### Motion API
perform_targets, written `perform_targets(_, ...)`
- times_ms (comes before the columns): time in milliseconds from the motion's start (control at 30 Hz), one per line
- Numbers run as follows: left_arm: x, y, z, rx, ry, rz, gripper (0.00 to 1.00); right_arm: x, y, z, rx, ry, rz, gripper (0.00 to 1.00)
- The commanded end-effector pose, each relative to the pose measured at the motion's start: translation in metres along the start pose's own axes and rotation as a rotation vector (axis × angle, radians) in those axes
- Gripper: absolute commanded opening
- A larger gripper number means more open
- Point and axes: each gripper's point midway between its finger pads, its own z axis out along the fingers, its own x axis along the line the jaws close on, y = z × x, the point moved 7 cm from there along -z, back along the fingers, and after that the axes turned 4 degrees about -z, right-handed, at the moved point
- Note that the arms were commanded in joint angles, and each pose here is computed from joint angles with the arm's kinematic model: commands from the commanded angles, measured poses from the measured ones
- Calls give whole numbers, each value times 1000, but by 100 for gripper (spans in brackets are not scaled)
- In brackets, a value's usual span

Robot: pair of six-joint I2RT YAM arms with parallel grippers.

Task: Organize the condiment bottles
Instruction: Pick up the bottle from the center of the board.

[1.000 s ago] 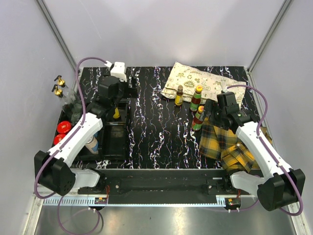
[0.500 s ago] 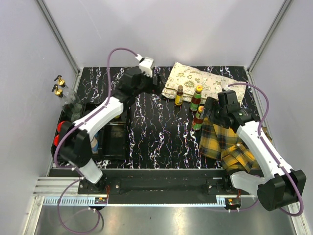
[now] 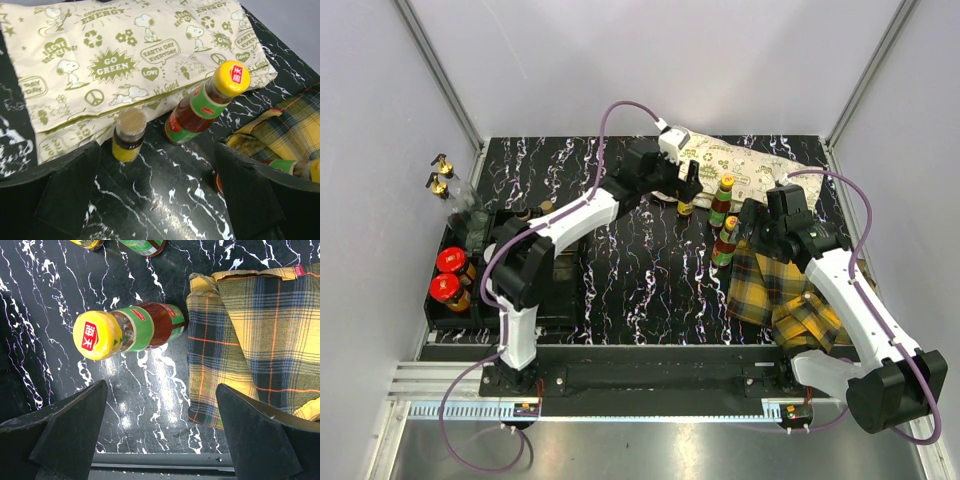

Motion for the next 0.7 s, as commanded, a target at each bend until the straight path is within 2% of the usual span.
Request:
perform_targets(0,-11,27,13,-105,-50,15,99,-2,10,-6,-47,-13,-6,100)
perform_targets(233,6,20,39,-139,76,-39,93,-5,6,-8,-44,-20,-5,100)
perform_targets(367,10,17,50,-138,88,-47,89,-6,6,-8,-49,-29,-3,100)
perform_targets(533,13,8,63,-109,80,-39,74,-8,6,-9,-49,-34,-5,100)
perform_targets(667,14,5,66,-103,77,-37,66,-9,3,-9,-45,-40,-3,100)
